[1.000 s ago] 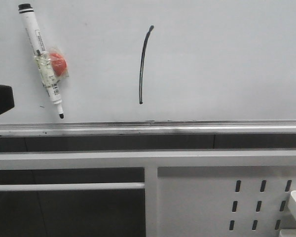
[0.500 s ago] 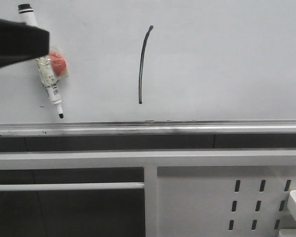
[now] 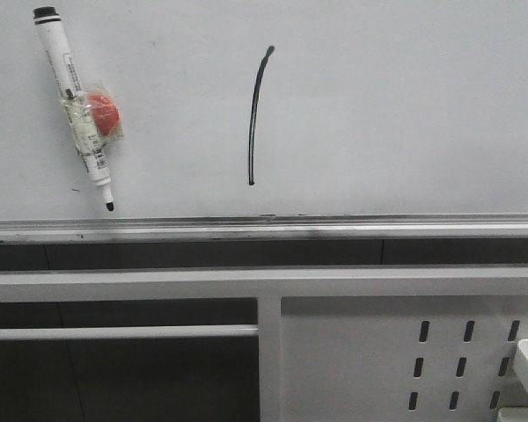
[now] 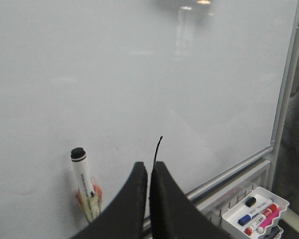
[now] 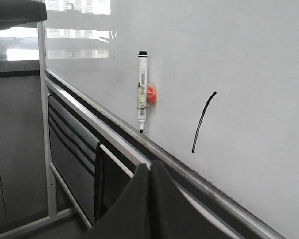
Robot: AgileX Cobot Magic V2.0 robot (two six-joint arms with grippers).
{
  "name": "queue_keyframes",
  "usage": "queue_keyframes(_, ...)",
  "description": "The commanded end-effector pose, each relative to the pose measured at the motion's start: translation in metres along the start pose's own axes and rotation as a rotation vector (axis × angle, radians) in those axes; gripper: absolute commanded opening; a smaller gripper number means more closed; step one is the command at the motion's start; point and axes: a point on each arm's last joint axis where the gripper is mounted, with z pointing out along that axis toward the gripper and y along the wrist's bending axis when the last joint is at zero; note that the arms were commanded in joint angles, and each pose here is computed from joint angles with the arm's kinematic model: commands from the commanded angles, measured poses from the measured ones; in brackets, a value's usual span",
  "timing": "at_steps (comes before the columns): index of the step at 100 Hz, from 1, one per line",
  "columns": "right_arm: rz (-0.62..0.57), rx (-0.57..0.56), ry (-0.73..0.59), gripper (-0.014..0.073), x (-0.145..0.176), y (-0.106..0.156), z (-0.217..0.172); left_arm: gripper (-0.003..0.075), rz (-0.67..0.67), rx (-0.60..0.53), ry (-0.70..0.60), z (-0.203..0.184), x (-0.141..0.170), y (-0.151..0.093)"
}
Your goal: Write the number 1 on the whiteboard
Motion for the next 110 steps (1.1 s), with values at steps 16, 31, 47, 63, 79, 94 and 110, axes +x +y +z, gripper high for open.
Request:
queue_keyframes(16,-0.002,0.033,-0.100,-0.0059,-0.015,-0.004,0.000,-0.0020,0.093,-0.033,0.102,-0.012,0.001,0.003)
queue_keyframes(31,-0.002,0.033,-0.100,-0.0059,-0.015,-0.004,0.000,-0.0020,0.088,-0.112,0.126,-0.015,0.012,0.008)
queue_keyframes(47,-0.002,0.033,-0.100,-0.0059,-0.015,-0.004,0.000,-0.0020,0.099,-0.362,-0.003,-0.029,0.019,0.018)
queue_keyframes(63,-0.002,0.033,-0.100,-0.0059,-0.015,-0.004,0.000,-0.0020,0.083,-0.554,-0.115,-0.040,0.022,0.021)
queue_keyframes(79,-0.002,0.032,-0.097,-0.0059,-0.015,-0.004,0.000,-0.0020,0.074,-0.629,-0.059,-0.038,0.040,0.028)
queue_keyframes(94,-0.002,0.032,-0.097,-0.0059,-0.015,-0.004,0.000,-0.0020,0.029,-0.659,0.014,-0.037,0.068,0.033)
queue_keyframes(110,-0.002,0.032,-0.097,-0.0059,-0.015,-0.004,0.000,-0.0020,-0.044,-0.668,0.132,-0.037,0.101,0.036)
